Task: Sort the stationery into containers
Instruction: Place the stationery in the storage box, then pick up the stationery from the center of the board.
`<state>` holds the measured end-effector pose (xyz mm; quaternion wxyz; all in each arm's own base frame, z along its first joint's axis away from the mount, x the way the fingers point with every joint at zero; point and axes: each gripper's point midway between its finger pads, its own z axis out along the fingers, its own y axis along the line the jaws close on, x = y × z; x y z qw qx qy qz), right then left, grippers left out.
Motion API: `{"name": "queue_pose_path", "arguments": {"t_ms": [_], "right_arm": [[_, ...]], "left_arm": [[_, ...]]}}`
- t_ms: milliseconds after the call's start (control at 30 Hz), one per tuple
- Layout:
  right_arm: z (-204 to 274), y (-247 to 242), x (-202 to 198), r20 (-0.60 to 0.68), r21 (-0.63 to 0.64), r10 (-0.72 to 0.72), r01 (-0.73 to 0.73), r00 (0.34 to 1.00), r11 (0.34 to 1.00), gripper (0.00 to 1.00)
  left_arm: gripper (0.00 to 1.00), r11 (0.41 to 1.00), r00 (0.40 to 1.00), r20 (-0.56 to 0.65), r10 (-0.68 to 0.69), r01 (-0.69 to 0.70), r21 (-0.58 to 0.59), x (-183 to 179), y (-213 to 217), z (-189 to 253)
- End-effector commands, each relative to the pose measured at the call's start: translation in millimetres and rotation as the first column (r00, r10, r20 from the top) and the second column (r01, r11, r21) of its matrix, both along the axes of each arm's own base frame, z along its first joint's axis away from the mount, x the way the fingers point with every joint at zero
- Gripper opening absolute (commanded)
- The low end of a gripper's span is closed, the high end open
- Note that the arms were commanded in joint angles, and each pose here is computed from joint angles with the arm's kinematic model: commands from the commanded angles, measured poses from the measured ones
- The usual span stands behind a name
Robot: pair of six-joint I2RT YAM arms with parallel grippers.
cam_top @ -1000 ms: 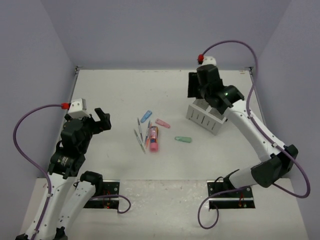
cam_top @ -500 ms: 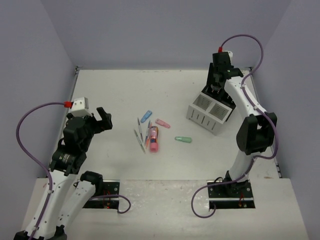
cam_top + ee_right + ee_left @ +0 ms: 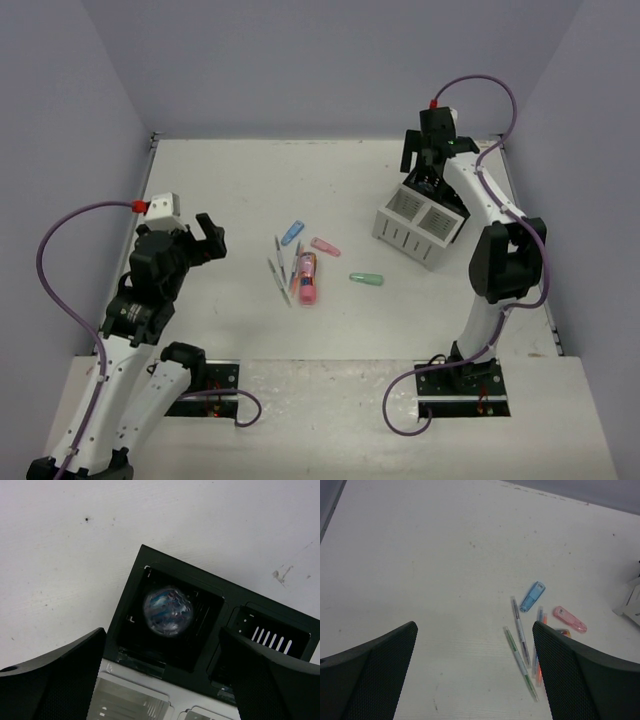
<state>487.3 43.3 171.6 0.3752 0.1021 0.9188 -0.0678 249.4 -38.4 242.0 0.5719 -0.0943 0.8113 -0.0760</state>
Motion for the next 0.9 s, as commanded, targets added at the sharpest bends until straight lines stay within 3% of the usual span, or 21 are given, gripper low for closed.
{"name": "queue_pose_path", "arguments": {"t_ms": [0, 200, 367, 500, 633, 867], "right_arm": [[26.4, 0.1, 3.2, 0.064, 0.009, -0.012, 0.012, 0.998, 1.000, 0.99], [68.4, 15.2, -18.3, 0.110, 0.022, 0.018, -0.020, 0.994, 1.000, 0.99], [104.8, 86.0, -75.5, 0.207, 0.087, 0.199, -0.221, 0.958, 0.971, 0.99], [112.9, 117.8, -115.5, 0.253, 0.183, 0.284, -0.334, 0.925, 0.925, 0.98], [96.0, 111.8, -137.1, 0.232, 0.172, 0.280, -0.323, 0.931, 0.931, 0.98], [65.0, 105.4, -178.9, 0.219, 0.257, 0.277, -0.329, 0.936, 0.909, 0.99]], "left_arm": [[1.00, 1.000, 0.999, 0.025, -0.024, 0.024, 0.004, 7.2, -5.3, 5.1], [1.00, 0.998, 0.997, -0.070, 0.027, -0.031, -0.057, 16.6, -6.8, -17.7], [1.00, 0.978, 0.978, -0.210, -0.016, -0.028, -0.207, 29.4, -34.8, -52.8], [1.00, 0.970, 0.942, -0.334, -0.038, -0.046, -0.240, 43.1, -59.8, -88.7], [1.00, 0.981, 0.910, -0.414, 0.032, -0.106, -0.159, 49.1, -87.4, -122.8], [1.00, 0.983, 0.911, -0.413, 0.000, -0.077, -0.170, 42.8, -131.1, -130.1]]}}
